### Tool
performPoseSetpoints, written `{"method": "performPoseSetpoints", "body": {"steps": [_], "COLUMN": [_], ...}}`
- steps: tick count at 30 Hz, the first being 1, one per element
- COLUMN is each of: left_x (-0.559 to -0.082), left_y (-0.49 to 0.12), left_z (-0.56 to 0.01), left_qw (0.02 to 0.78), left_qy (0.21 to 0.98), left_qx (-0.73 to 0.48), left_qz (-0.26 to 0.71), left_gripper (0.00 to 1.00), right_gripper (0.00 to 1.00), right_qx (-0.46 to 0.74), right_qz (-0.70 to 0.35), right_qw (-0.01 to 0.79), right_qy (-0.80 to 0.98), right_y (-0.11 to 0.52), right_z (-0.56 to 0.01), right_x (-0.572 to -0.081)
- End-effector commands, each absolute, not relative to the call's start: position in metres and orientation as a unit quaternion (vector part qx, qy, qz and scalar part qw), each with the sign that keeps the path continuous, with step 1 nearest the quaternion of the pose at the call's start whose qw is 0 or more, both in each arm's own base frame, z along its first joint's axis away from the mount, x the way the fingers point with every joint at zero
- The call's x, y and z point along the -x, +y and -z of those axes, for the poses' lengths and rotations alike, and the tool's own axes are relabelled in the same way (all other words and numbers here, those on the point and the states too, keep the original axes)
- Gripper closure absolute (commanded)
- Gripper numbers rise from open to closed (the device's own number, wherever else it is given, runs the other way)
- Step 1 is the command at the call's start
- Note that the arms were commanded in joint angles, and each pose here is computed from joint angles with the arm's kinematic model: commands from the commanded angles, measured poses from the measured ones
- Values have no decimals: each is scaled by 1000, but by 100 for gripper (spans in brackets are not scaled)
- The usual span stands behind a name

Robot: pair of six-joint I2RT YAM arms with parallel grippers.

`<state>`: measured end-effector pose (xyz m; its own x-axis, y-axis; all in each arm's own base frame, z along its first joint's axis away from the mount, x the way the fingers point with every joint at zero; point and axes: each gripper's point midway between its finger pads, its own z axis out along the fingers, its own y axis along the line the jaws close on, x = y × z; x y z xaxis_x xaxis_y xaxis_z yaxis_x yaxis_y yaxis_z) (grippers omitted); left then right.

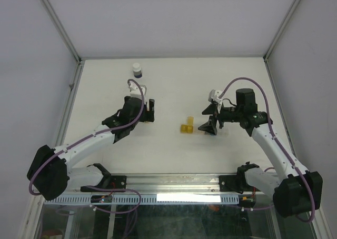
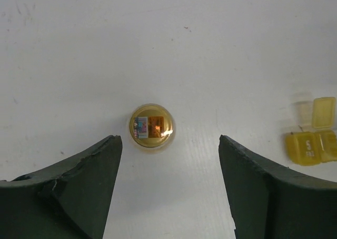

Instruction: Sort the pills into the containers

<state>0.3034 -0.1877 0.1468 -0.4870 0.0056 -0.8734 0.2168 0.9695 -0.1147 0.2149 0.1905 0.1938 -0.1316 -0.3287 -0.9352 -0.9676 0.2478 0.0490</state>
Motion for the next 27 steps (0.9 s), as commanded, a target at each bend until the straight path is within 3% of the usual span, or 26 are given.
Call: {"method": "performPoseSetpoints", "body": {"steps": [1,8,16,27], "left_x": [-328,-347,-351,-344], "left_y": [-181,-178,-184,-189], "left_z": [-159,-140,-129,-128], "left_qw": [517,492,474,459], "left_qy": [851,867,875,882], "left_qx": [-56,-61,-66,-72], "left_qz": [75,58,69,86], "left_gripper": [27,41,45,67], "right_gripper": [19,20,20,20], "right_qx": [504,504,504,505], "right_qz": [-351,-343,-342,-344], "right_qw": [424,416,416,415], "right_qy": [665,674,675,674], "right_y": [190,189,189,189], "right_z": [-186,-176,-176,-176], "right_x": [-223,-226,-226,-224]}}
